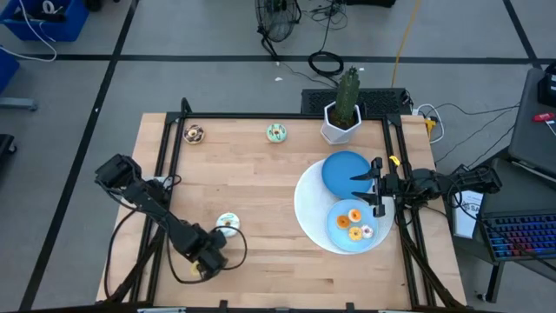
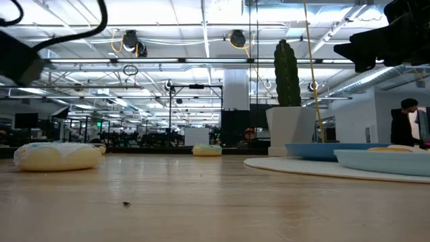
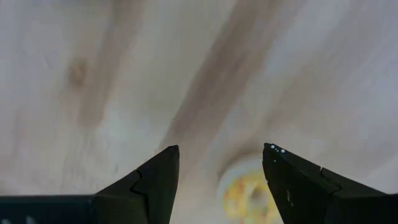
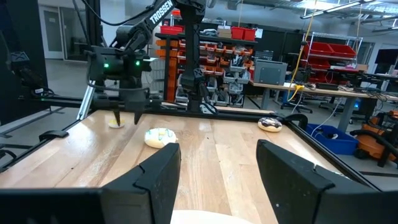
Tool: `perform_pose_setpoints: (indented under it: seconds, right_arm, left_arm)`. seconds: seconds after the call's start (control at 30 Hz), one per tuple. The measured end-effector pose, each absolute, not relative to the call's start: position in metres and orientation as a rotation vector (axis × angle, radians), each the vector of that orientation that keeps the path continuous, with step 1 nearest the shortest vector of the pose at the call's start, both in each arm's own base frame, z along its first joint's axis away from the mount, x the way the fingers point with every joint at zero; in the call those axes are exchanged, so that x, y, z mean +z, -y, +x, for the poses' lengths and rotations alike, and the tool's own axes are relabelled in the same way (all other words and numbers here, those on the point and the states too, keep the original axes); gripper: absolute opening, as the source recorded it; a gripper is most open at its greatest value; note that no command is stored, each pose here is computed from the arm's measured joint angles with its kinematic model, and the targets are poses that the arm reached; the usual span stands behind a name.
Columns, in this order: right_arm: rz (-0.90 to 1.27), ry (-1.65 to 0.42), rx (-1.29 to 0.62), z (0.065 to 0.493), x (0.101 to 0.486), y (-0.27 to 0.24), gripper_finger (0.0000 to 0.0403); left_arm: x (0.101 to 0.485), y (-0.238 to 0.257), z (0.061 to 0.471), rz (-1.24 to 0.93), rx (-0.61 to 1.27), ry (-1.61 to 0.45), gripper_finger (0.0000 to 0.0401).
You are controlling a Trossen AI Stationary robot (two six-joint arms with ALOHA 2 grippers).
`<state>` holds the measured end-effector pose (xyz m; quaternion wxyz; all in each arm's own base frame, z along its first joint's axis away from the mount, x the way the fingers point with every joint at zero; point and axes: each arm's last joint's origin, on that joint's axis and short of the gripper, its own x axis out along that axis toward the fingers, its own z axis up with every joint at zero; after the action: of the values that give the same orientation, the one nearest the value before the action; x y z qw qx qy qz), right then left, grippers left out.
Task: Pick & Place donuts
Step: Put the small yellow donut on the light blue plate
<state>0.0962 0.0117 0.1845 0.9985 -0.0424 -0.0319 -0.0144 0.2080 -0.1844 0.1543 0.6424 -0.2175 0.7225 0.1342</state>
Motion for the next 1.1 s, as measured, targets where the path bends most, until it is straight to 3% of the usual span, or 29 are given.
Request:
perform_pose_setpoints:
  seconds: [0.23, 0.5, 0.83, 1.1]
  right_arm:
    - [-0.085, 0.064, -0.029, 0.096, 0.185, -0.012, 0.0199]
    - [-0.085, 0.064, -0.029, 0.096, 0.185, -0.012, 0.0199]
    - [-0.085, 0.064, -0.029, 0.096, 0.185, -0.012, 0.0199]
    - [-0.085, 0.063, -0.029, 0.096, 0.184, -0.012, 0.0199]
  left_arm:
    - [0.155, 0.181, 0.222, -0.418, 0.328, -1.407, 0.023]
    - [0.152, 0.163, 0.235, -0.691, 0.453, -1.529, 0.0233]
    - [0.141, 0.176, 0.236, -0.777, 0.287, -1.715, 0.0317]
    - [0.139, 0.199, 0.201, -0.66, 0.342, -1.871, 0.0328]
